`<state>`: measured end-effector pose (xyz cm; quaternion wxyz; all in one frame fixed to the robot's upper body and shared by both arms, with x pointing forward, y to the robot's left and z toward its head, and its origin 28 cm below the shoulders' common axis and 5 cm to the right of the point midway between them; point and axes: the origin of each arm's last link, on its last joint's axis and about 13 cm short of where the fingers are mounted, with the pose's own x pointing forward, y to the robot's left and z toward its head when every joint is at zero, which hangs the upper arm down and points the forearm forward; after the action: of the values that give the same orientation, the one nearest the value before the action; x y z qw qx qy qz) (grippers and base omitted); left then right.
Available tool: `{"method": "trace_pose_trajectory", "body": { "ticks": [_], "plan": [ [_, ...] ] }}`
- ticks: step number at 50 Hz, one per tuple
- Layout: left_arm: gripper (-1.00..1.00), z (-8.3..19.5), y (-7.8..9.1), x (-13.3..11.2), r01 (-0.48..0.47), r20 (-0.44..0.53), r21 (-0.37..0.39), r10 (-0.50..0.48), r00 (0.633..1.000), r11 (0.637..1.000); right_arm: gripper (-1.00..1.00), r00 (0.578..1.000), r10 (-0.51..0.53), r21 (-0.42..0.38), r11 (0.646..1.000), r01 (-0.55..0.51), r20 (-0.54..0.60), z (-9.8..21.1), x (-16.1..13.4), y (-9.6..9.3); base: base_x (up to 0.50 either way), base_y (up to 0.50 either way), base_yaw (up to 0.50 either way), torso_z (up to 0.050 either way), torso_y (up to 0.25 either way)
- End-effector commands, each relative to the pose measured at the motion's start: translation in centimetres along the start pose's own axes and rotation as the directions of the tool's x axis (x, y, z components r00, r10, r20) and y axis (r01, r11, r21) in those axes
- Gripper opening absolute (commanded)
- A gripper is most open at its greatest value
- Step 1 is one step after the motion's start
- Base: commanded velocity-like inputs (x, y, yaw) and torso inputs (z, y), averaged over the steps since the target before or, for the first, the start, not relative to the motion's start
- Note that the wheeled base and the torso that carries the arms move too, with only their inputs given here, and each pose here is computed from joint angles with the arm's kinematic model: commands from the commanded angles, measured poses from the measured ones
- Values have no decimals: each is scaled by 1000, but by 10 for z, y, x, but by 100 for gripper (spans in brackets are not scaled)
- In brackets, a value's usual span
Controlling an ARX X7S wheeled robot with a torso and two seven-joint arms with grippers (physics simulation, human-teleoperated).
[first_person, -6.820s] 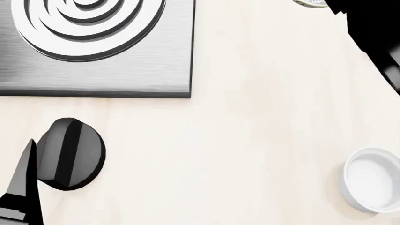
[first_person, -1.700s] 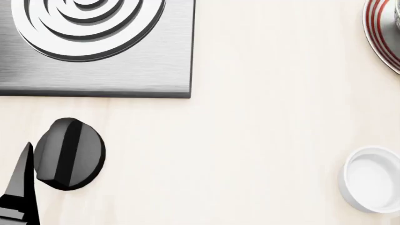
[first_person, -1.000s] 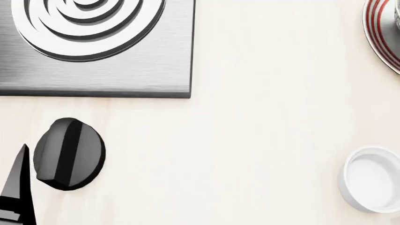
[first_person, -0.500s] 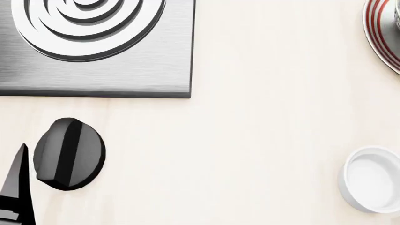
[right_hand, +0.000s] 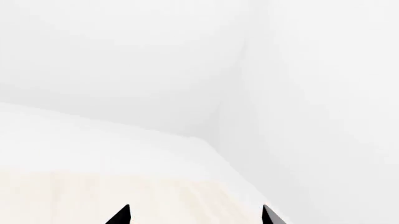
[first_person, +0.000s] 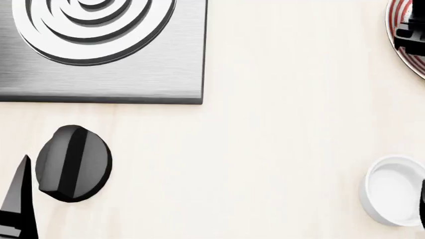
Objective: Pick the akita bowl next to the ramekin and place it on the plate.
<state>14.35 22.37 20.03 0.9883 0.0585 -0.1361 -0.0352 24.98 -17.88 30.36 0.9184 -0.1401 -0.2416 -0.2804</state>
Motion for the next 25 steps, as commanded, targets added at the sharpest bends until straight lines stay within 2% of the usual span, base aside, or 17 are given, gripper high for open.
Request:
{"method": "trace_pose_trajectory", "body": {
  "ticks": [1,6,9,12,19,25],
  "plan": [
    [100,0,0,-1,2,-1,-2,-2,1000,1000,100,997,43,-57,998,-39,63,-12,-33,4,0,0,0,0,0],
    [100,0,-1,-1,3,-1,-3,-3,1000,1000,100,997,50,-48,998,-47,56,-21,-45,6,0,0,0,0,0],
    [100,-1,-1,-1,4,-3,-3,-4,1000,1000,100,995,49,-78,996,-41,91,-26,-53,8,0,0,0,0,0],
    [100,0,-1,-1,4,-3,-3,-4,1000,1000,100,995,62,-64,996,-57,79,-30,-58,9,0,0,0,0,0],
    [100,-1,-1,0,5,-3,-3,-5,1000,1000,100,992,80,-98,993,-70,100,-43,-71,14,0,0,0,0,0],
    [100,0,-1,0,3,-1,-6,-3,1000,1000,100,990,98,-79,993,-90,106,-51,-82,17,0,0,0,0,0]
  ]
}}
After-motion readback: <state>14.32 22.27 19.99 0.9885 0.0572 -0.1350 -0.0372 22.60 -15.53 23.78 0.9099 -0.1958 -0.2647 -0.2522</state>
